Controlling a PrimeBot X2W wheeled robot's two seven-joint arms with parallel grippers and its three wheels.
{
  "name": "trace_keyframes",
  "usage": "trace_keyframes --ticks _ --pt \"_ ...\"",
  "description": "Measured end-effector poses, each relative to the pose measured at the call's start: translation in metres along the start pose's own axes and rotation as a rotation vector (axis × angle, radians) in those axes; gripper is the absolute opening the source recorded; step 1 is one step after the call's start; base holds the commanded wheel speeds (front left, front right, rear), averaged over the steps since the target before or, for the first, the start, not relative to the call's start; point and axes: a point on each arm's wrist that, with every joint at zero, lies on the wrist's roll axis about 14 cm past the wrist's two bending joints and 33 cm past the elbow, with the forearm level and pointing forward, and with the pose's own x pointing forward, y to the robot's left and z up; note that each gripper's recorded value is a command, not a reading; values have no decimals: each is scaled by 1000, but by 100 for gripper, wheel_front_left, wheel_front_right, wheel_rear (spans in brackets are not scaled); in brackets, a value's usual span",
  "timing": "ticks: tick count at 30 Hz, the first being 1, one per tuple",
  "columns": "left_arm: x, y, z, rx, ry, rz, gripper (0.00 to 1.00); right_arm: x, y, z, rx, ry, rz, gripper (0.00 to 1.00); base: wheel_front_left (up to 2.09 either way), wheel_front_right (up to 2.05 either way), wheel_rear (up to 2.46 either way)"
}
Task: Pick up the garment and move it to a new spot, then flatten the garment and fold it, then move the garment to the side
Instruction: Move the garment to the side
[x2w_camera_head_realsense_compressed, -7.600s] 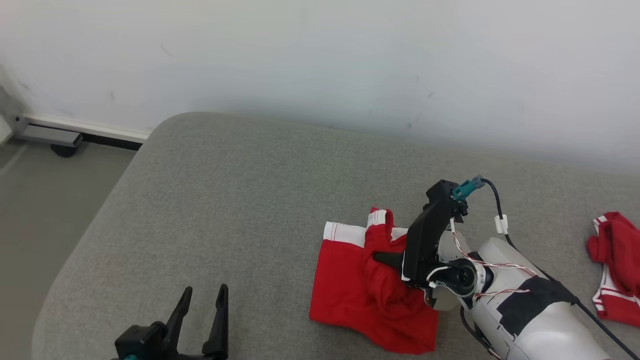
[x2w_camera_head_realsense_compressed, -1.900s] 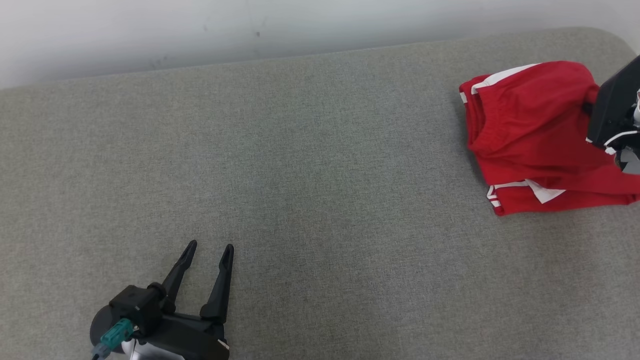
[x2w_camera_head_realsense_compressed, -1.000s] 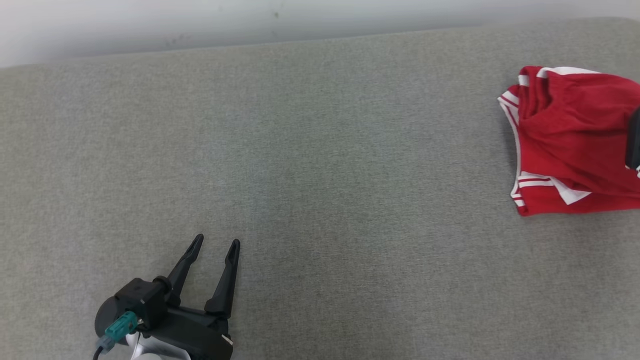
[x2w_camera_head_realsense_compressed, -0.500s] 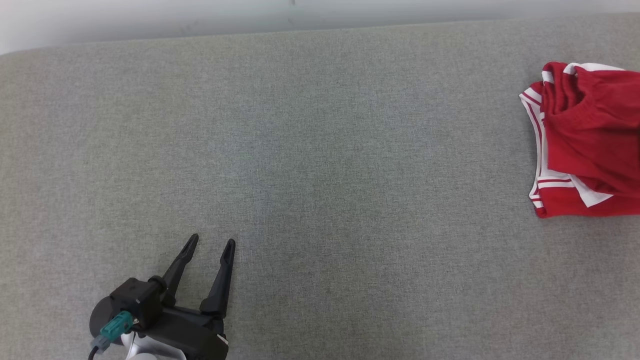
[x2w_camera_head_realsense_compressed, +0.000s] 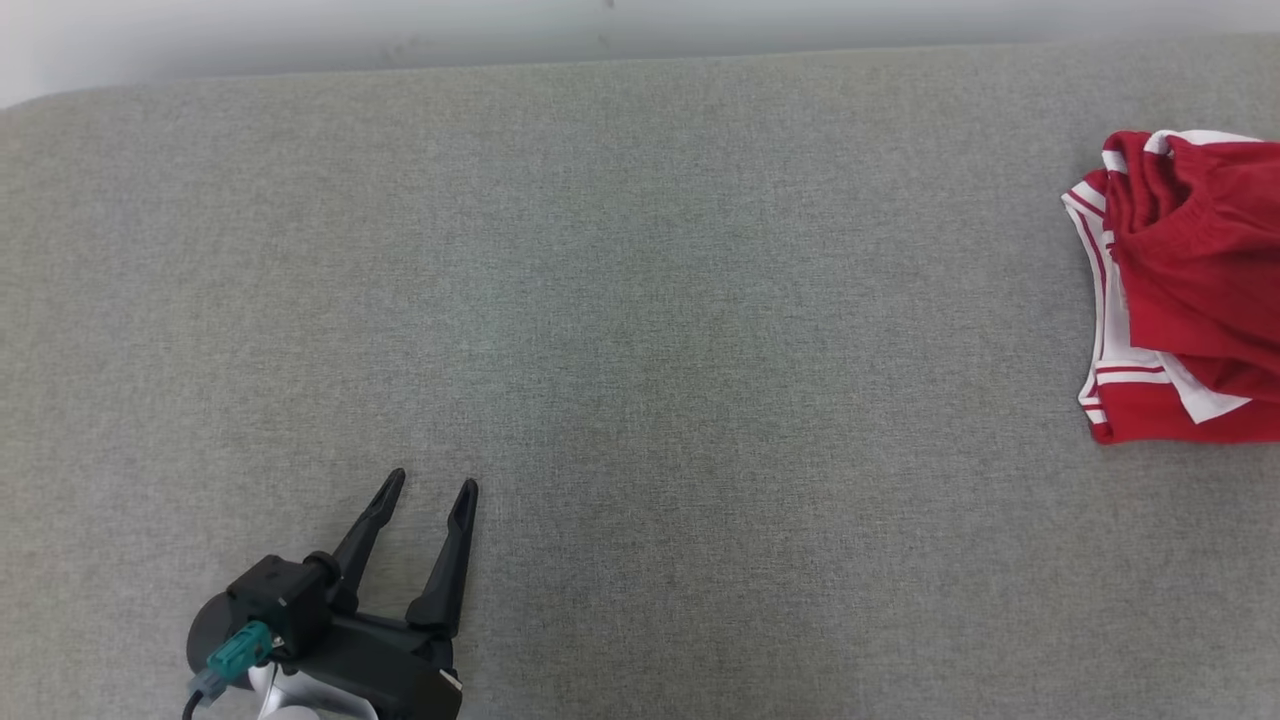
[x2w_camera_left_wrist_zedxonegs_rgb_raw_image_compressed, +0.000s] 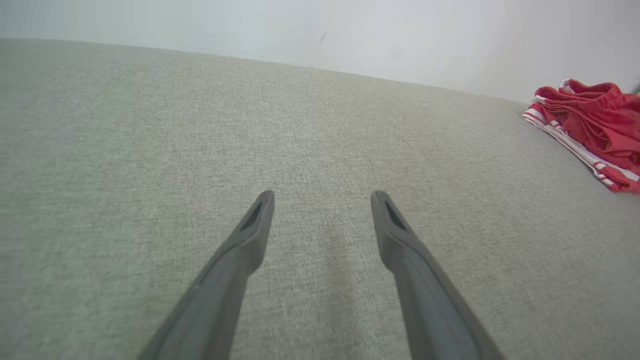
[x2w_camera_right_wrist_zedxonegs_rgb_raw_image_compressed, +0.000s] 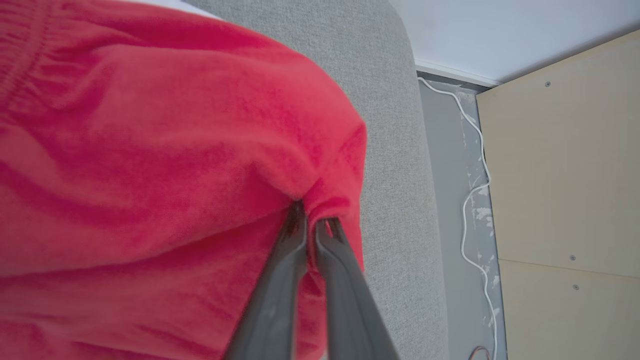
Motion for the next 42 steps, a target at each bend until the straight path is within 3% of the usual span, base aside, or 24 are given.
trace_keyframes --ticks 1,2,3,4,15,26,30,35,42 --pt "-1 1 0 1 0 3 100 0 2 0 -5 0 2 11 0 0 0" --pt "-1 1 0 0 0 5 100 0 2 0 -10 0 0 34 0 0 0" --pt "-1 2 0 0 2 6 100 0 1 0 -13 0 -4 95 0 0 0" --pt "-2 2 -1 1 4 9 100 -1 1 1 -16 0 -7 100 0 0 0" --pt "-6 -4 8 -7 -22 10 100 -24 -8 9 -1 -40 -10 100 0 0 0" --pt "-26 -5 23 -8 -67 40 100 -74 -10 42 80 -365 94 100 0 0 0" --pt "-39 -1 23 -5 -72 68 100 -95 5 51 166 -504 165 100 0 0 0" --pt "-52 7 26 3 -88 106 100 -119 36 50 185 -629 258 100 0 0 0" --pt "-62 8 41 22 -140 121 100 -158 44 53 235 -831 314 100 0 0 0"
